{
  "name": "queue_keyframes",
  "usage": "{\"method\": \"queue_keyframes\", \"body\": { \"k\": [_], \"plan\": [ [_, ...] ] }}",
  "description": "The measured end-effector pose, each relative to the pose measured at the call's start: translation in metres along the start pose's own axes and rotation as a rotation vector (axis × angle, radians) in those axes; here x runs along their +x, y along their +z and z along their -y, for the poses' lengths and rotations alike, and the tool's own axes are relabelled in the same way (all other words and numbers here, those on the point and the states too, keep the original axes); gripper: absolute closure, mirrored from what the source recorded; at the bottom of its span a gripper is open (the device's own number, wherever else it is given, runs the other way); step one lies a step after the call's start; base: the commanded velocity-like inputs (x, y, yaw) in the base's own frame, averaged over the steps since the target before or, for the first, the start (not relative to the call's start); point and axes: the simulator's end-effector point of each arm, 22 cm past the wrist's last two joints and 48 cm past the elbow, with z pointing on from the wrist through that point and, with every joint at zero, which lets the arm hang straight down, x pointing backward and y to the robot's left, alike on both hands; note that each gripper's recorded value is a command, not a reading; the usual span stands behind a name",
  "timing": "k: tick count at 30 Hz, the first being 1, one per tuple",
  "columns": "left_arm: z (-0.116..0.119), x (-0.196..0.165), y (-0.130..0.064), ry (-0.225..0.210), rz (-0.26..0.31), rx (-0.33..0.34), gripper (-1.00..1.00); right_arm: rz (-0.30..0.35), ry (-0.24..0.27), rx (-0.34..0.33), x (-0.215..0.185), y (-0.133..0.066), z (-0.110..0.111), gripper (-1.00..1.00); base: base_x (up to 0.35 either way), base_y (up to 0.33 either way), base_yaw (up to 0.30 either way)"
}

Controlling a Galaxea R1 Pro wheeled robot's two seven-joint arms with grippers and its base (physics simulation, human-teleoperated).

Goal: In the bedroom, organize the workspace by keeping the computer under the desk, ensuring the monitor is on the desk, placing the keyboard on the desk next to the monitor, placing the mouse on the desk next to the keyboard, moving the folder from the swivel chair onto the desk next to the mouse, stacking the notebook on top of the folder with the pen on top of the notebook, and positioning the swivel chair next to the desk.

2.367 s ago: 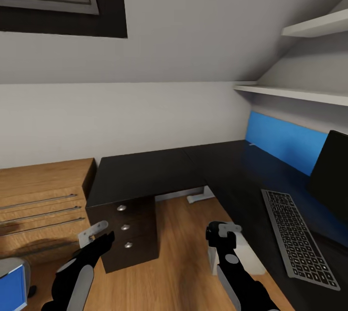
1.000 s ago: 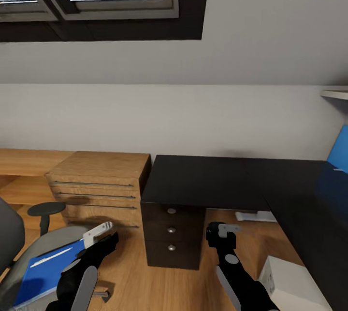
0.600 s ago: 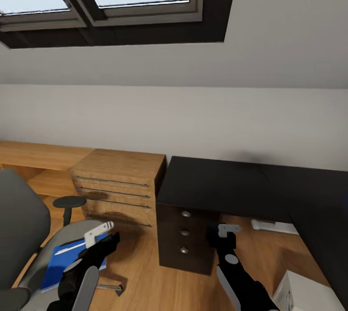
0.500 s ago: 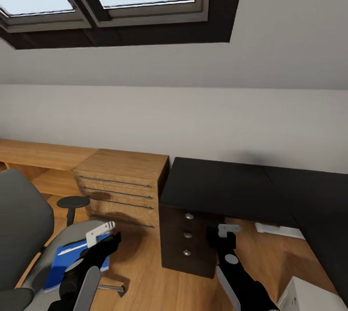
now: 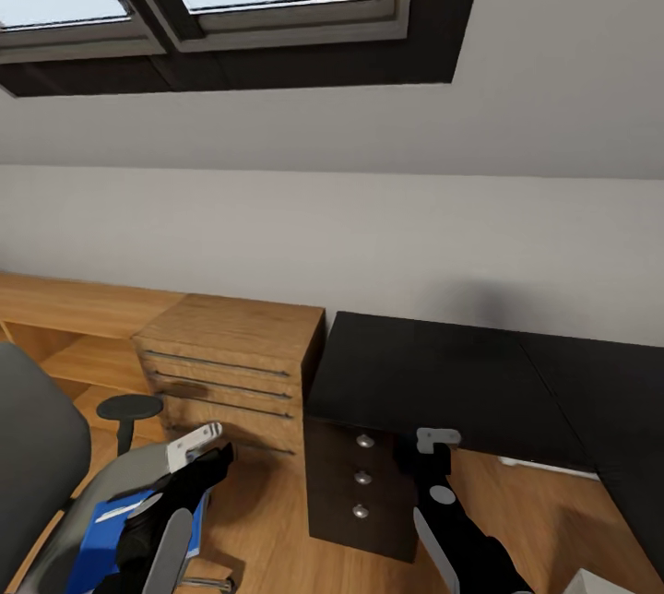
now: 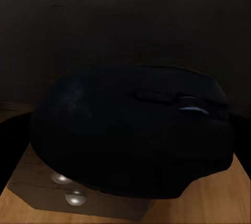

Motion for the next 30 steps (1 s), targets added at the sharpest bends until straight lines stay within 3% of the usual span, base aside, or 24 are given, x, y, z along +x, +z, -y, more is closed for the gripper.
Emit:
{"method": "queue_keyframes", "body": {
  "k": [2,11,20,25,30],
  "plan": [
    [0.016,0.005,-0.002,0.026,-0.007,0.032,-1.0,-0.001,-0.001,0.0,0.001,0.0,-0.001,1.0,0.066,0.0,0.256],
    [0.024,0.009,-0.003,0.039,-0.011,0.047,-1.0,-0.006,-0.002,-0.004,0.003,0.0,-0.001,1.0,0.026,-0.012,0.275],
    [0.037,0.012,-0.006,0.059,-0.01,0.072,-1.0,-0.009,-0.008,-0.01,0.006,-0.001,-0.003,1.0,0.197,-0.172,0.277],
    [0.037,0.013,-0.006,0.06,-0.012,0.073,-1.0,-0.004,-0.082,-0.078,0.011,-0.008,-0.033,1.0,0.229,-0.211,0.219],
    [0.037,0.013,-0.006,0.06,-0.012,0.072,-1.0,-0.005,-0.086,-0.086,0.012,-0.008,-0.035,1.0,0.261,-0.175,0.03]
  ]
}}
